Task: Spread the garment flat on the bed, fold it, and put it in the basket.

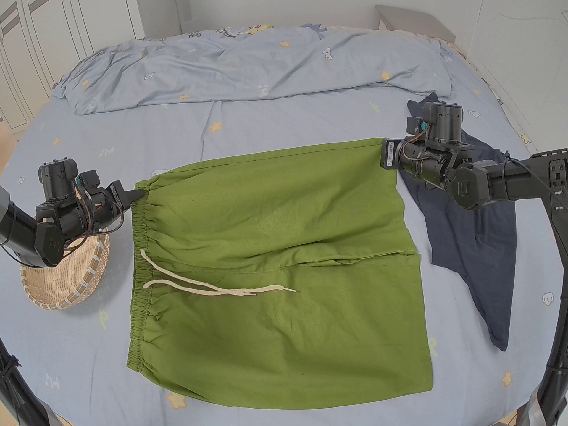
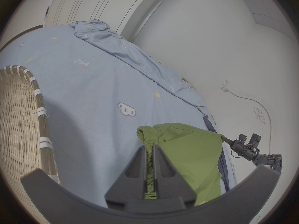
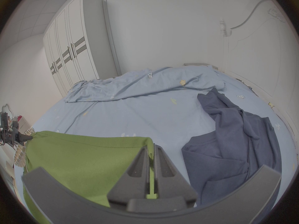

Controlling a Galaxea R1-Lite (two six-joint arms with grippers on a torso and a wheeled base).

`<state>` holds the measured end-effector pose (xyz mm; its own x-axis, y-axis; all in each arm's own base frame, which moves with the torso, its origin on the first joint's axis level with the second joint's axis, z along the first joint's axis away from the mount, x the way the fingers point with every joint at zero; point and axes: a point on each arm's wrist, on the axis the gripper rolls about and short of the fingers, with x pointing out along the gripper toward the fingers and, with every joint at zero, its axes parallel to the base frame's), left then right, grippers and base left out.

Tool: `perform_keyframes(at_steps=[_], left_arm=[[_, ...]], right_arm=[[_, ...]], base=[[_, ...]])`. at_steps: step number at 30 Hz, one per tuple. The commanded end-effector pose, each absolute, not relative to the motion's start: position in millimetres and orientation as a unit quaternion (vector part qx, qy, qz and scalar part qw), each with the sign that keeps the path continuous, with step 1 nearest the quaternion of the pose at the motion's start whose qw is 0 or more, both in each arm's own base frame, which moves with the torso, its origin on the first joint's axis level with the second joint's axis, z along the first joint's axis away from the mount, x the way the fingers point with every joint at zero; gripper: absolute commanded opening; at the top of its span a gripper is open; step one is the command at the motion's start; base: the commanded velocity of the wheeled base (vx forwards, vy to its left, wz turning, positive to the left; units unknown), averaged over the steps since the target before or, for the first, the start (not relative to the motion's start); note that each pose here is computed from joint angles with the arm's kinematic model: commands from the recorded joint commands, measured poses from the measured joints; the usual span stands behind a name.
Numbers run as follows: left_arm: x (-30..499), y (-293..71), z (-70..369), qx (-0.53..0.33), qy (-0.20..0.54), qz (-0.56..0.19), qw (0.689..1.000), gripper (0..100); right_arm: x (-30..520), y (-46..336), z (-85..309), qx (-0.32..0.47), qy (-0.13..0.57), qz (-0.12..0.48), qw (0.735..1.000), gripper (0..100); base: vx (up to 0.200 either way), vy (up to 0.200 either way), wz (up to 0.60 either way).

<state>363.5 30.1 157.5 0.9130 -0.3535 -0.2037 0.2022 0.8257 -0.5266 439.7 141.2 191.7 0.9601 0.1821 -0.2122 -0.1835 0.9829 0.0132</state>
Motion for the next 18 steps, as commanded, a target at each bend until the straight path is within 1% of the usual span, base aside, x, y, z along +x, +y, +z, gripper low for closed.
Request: perform_keyframes(at_steps=[1, 10, 11, 14, 15, 18], left_arm=[[369, 30, 151, -0.256, 0.152, -0.133, 0.945, 0], [370, 30, 152, -0.256, 0.151, -0.132, 0.946, 0], [370, 30, 152, -0.257, 0.152, -0.131, 0.945, 100], [371, 29, 150, -0.256, 0.153, -0.132, 0.945, 100], [372, 29, 149, -0.256, 0.153, -0.132, 0.945, 100], [371, 28, 150, -0.256, 0.153, -0.134, 0.945, 100]], right_arm=[[449, 143, 178, -0.005, 0.116, 0.09, 0.989, 0], [450, 148, 175, -0.006, 0.116, 0.093, 0.989, 0], [451, 148, 174, -0.006, 0.117, 0.094, 0.989, 0], [455, 150, 170, -0.007, 0.12, 0.093, 0.988, 0], [456, 151, 169, -0.007, 0.121, 0.093, 0.988, 100], [457, 152, 166, -0.007, 0.12, 0.093, 0.988, 100]], base=[[0.0, 0.0, 0.0], [0.0, 0.0, 0.0], [0.0, 0.0, 0.0], [0.0, 0.0, 0.0], [0.0, 0.0, 0.0], [0.0, 0.0, 0.0]])
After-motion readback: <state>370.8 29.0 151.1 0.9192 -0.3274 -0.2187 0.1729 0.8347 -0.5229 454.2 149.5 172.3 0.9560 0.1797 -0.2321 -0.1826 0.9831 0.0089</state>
